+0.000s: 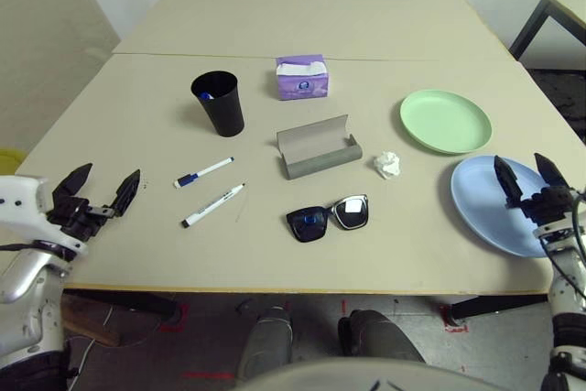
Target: Organize and tidy the items on the table.
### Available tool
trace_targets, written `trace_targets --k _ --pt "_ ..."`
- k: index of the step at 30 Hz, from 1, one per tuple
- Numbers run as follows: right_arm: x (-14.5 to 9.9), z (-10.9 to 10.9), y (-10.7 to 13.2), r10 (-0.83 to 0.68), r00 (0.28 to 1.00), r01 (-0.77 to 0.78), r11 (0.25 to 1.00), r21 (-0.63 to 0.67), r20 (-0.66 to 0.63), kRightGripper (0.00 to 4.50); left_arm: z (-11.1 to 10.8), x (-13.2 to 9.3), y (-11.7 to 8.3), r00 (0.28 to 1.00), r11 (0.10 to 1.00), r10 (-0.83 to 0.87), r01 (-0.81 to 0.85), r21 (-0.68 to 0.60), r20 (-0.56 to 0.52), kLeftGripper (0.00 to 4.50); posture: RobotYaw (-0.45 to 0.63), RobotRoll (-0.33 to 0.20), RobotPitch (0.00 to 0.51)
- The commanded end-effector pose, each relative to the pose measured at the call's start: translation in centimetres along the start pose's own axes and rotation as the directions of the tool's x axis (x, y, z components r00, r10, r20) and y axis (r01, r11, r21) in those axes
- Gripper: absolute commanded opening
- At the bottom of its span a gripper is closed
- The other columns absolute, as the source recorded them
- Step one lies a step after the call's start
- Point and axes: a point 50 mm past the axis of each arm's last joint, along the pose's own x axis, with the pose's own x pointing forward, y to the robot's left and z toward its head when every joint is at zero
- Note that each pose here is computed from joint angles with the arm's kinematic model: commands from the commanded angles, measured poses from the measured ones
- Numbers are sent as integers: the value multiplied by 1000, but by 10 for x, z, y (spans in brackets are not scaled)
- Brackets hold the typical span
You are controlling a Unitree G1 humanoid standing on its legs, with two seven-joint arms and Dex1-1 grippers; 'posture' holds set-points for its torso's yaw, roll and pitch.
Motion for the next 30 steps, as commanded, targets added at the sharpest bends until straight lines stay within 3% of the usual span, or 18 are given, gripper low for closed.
trace_targets --k 1,7,13,20,21,25,30 --pt "-3 0 -7 5 1000 -5 1000 -25 -19 4500 -4 1 -5 1000 1000 -22 22 1 -15 4465 58 0 114" --pt "-4 6 -19 -6 1000 5 998 -58 -22 4500 0 14 -4 998 998 -62 62 -27 10 4465 38 0 111" --pt "-6 5 -18 -6 1000 5 998 -58 -18 4500 20 31 -26 928 929 -360 366 -53 90 4465 18 0 96" --pt "-5 1 -13 4 1000 -4 999 -48 -18 4500 40 45 -51 631 631 -775 776 -21 30 4465 -1 0 84" --pt "-5 2 -14 4 1000 -5 999 -48 -18 4500 41 46 -53 603 603 -797 798 -18 25 4465 -6 0 84" --pt "-3 5 -14 12 1000 -12 998 -57 -5 4500 50 50 -79 378 378 -925 925 29 -26 4465 -33 0 78" --pt "-11 12 -13 10 1000 -9 995 -96 11 4500 54 58 -100 212 207 -976 975 82 -55 4465 -83 0 75"
